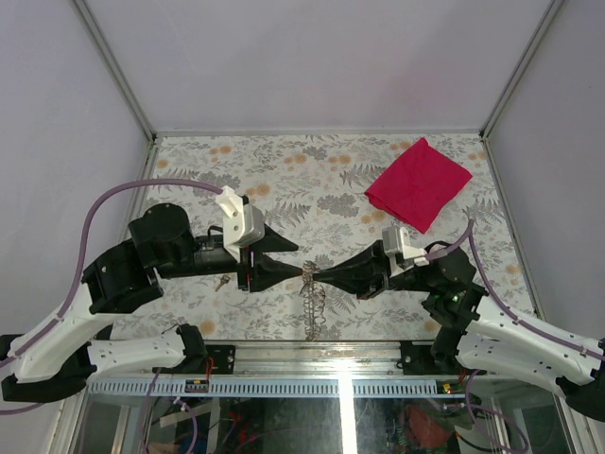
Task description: Put the keys on the keyring
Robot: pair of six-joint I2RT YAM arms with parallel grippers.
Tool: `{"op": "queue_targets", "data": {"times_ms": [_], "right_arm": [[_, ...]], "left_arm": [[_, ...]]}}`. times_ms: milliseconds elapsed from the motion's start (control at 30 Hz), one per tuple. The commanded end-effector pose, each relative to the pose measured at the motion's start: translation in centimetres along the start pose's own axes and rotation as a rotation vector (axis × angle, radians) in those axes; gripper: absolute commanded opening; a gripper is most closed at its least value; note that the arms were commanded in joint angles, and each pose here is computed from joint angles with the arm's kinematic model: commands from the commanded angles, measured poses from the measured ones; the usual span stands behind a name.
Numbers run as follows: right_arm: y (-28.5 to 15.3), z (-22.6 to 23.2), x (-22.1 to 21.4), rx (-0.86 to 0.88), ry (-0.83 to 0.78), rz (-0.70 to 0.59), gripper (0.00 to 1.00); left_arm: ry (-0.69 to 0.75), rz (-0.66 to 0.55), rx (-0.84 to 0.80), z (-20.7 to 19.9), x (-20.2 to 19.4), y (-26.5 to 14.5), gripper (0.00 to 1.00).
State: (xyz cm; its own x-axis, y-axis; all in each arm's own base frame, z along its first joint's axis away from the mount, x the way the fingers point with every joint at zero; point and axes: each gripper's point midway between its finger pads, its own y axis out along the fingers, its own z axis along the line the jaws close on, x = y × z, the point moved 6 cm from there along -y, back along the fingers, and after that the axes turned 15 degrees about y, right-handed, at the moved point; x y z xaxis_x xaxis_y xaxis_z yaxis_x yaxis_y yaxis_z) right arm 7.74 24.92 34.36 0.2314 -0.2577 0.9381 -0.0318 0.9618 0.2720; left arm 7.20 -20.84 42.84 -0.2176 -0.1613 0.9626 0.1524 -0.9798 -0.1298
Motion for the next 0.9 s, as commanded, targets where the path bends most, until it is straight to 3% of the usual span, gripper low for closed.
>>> {"op": "queue_targets", "data": {"times_ms": [0,167,400,733,867], "right_arm": [[-0.1,2.5,4.8,0.117,-0.119,-0.235,0.0],[0.2,2.5,5.5,0.123,-0.169,-0.257,0.0],[-0.8,0.4,5.6,-0.068,-0.359,-0.085,0.0],[-1.8,1.3,4.4,0.115,-0.807,0.022,0.0],[-1.7,1.3,4.1,0.175,-0.945,0.055,0.0]], "left_arm": [[-0.015,-0.124,0.005,0.1,1.5,1.0,0.45],[-0.004,-0.178,0.02,0.2,1.9,0.9,0.48],[0.0,-0.206,0.065,0.1,1.8,-0.2,0.48],[-0.001,-0.21,0.088,0.1,0.8,-0.4,0.49],[0.004,-0.203,0.09,0.1,0.4,-0.1,0.54]]}}
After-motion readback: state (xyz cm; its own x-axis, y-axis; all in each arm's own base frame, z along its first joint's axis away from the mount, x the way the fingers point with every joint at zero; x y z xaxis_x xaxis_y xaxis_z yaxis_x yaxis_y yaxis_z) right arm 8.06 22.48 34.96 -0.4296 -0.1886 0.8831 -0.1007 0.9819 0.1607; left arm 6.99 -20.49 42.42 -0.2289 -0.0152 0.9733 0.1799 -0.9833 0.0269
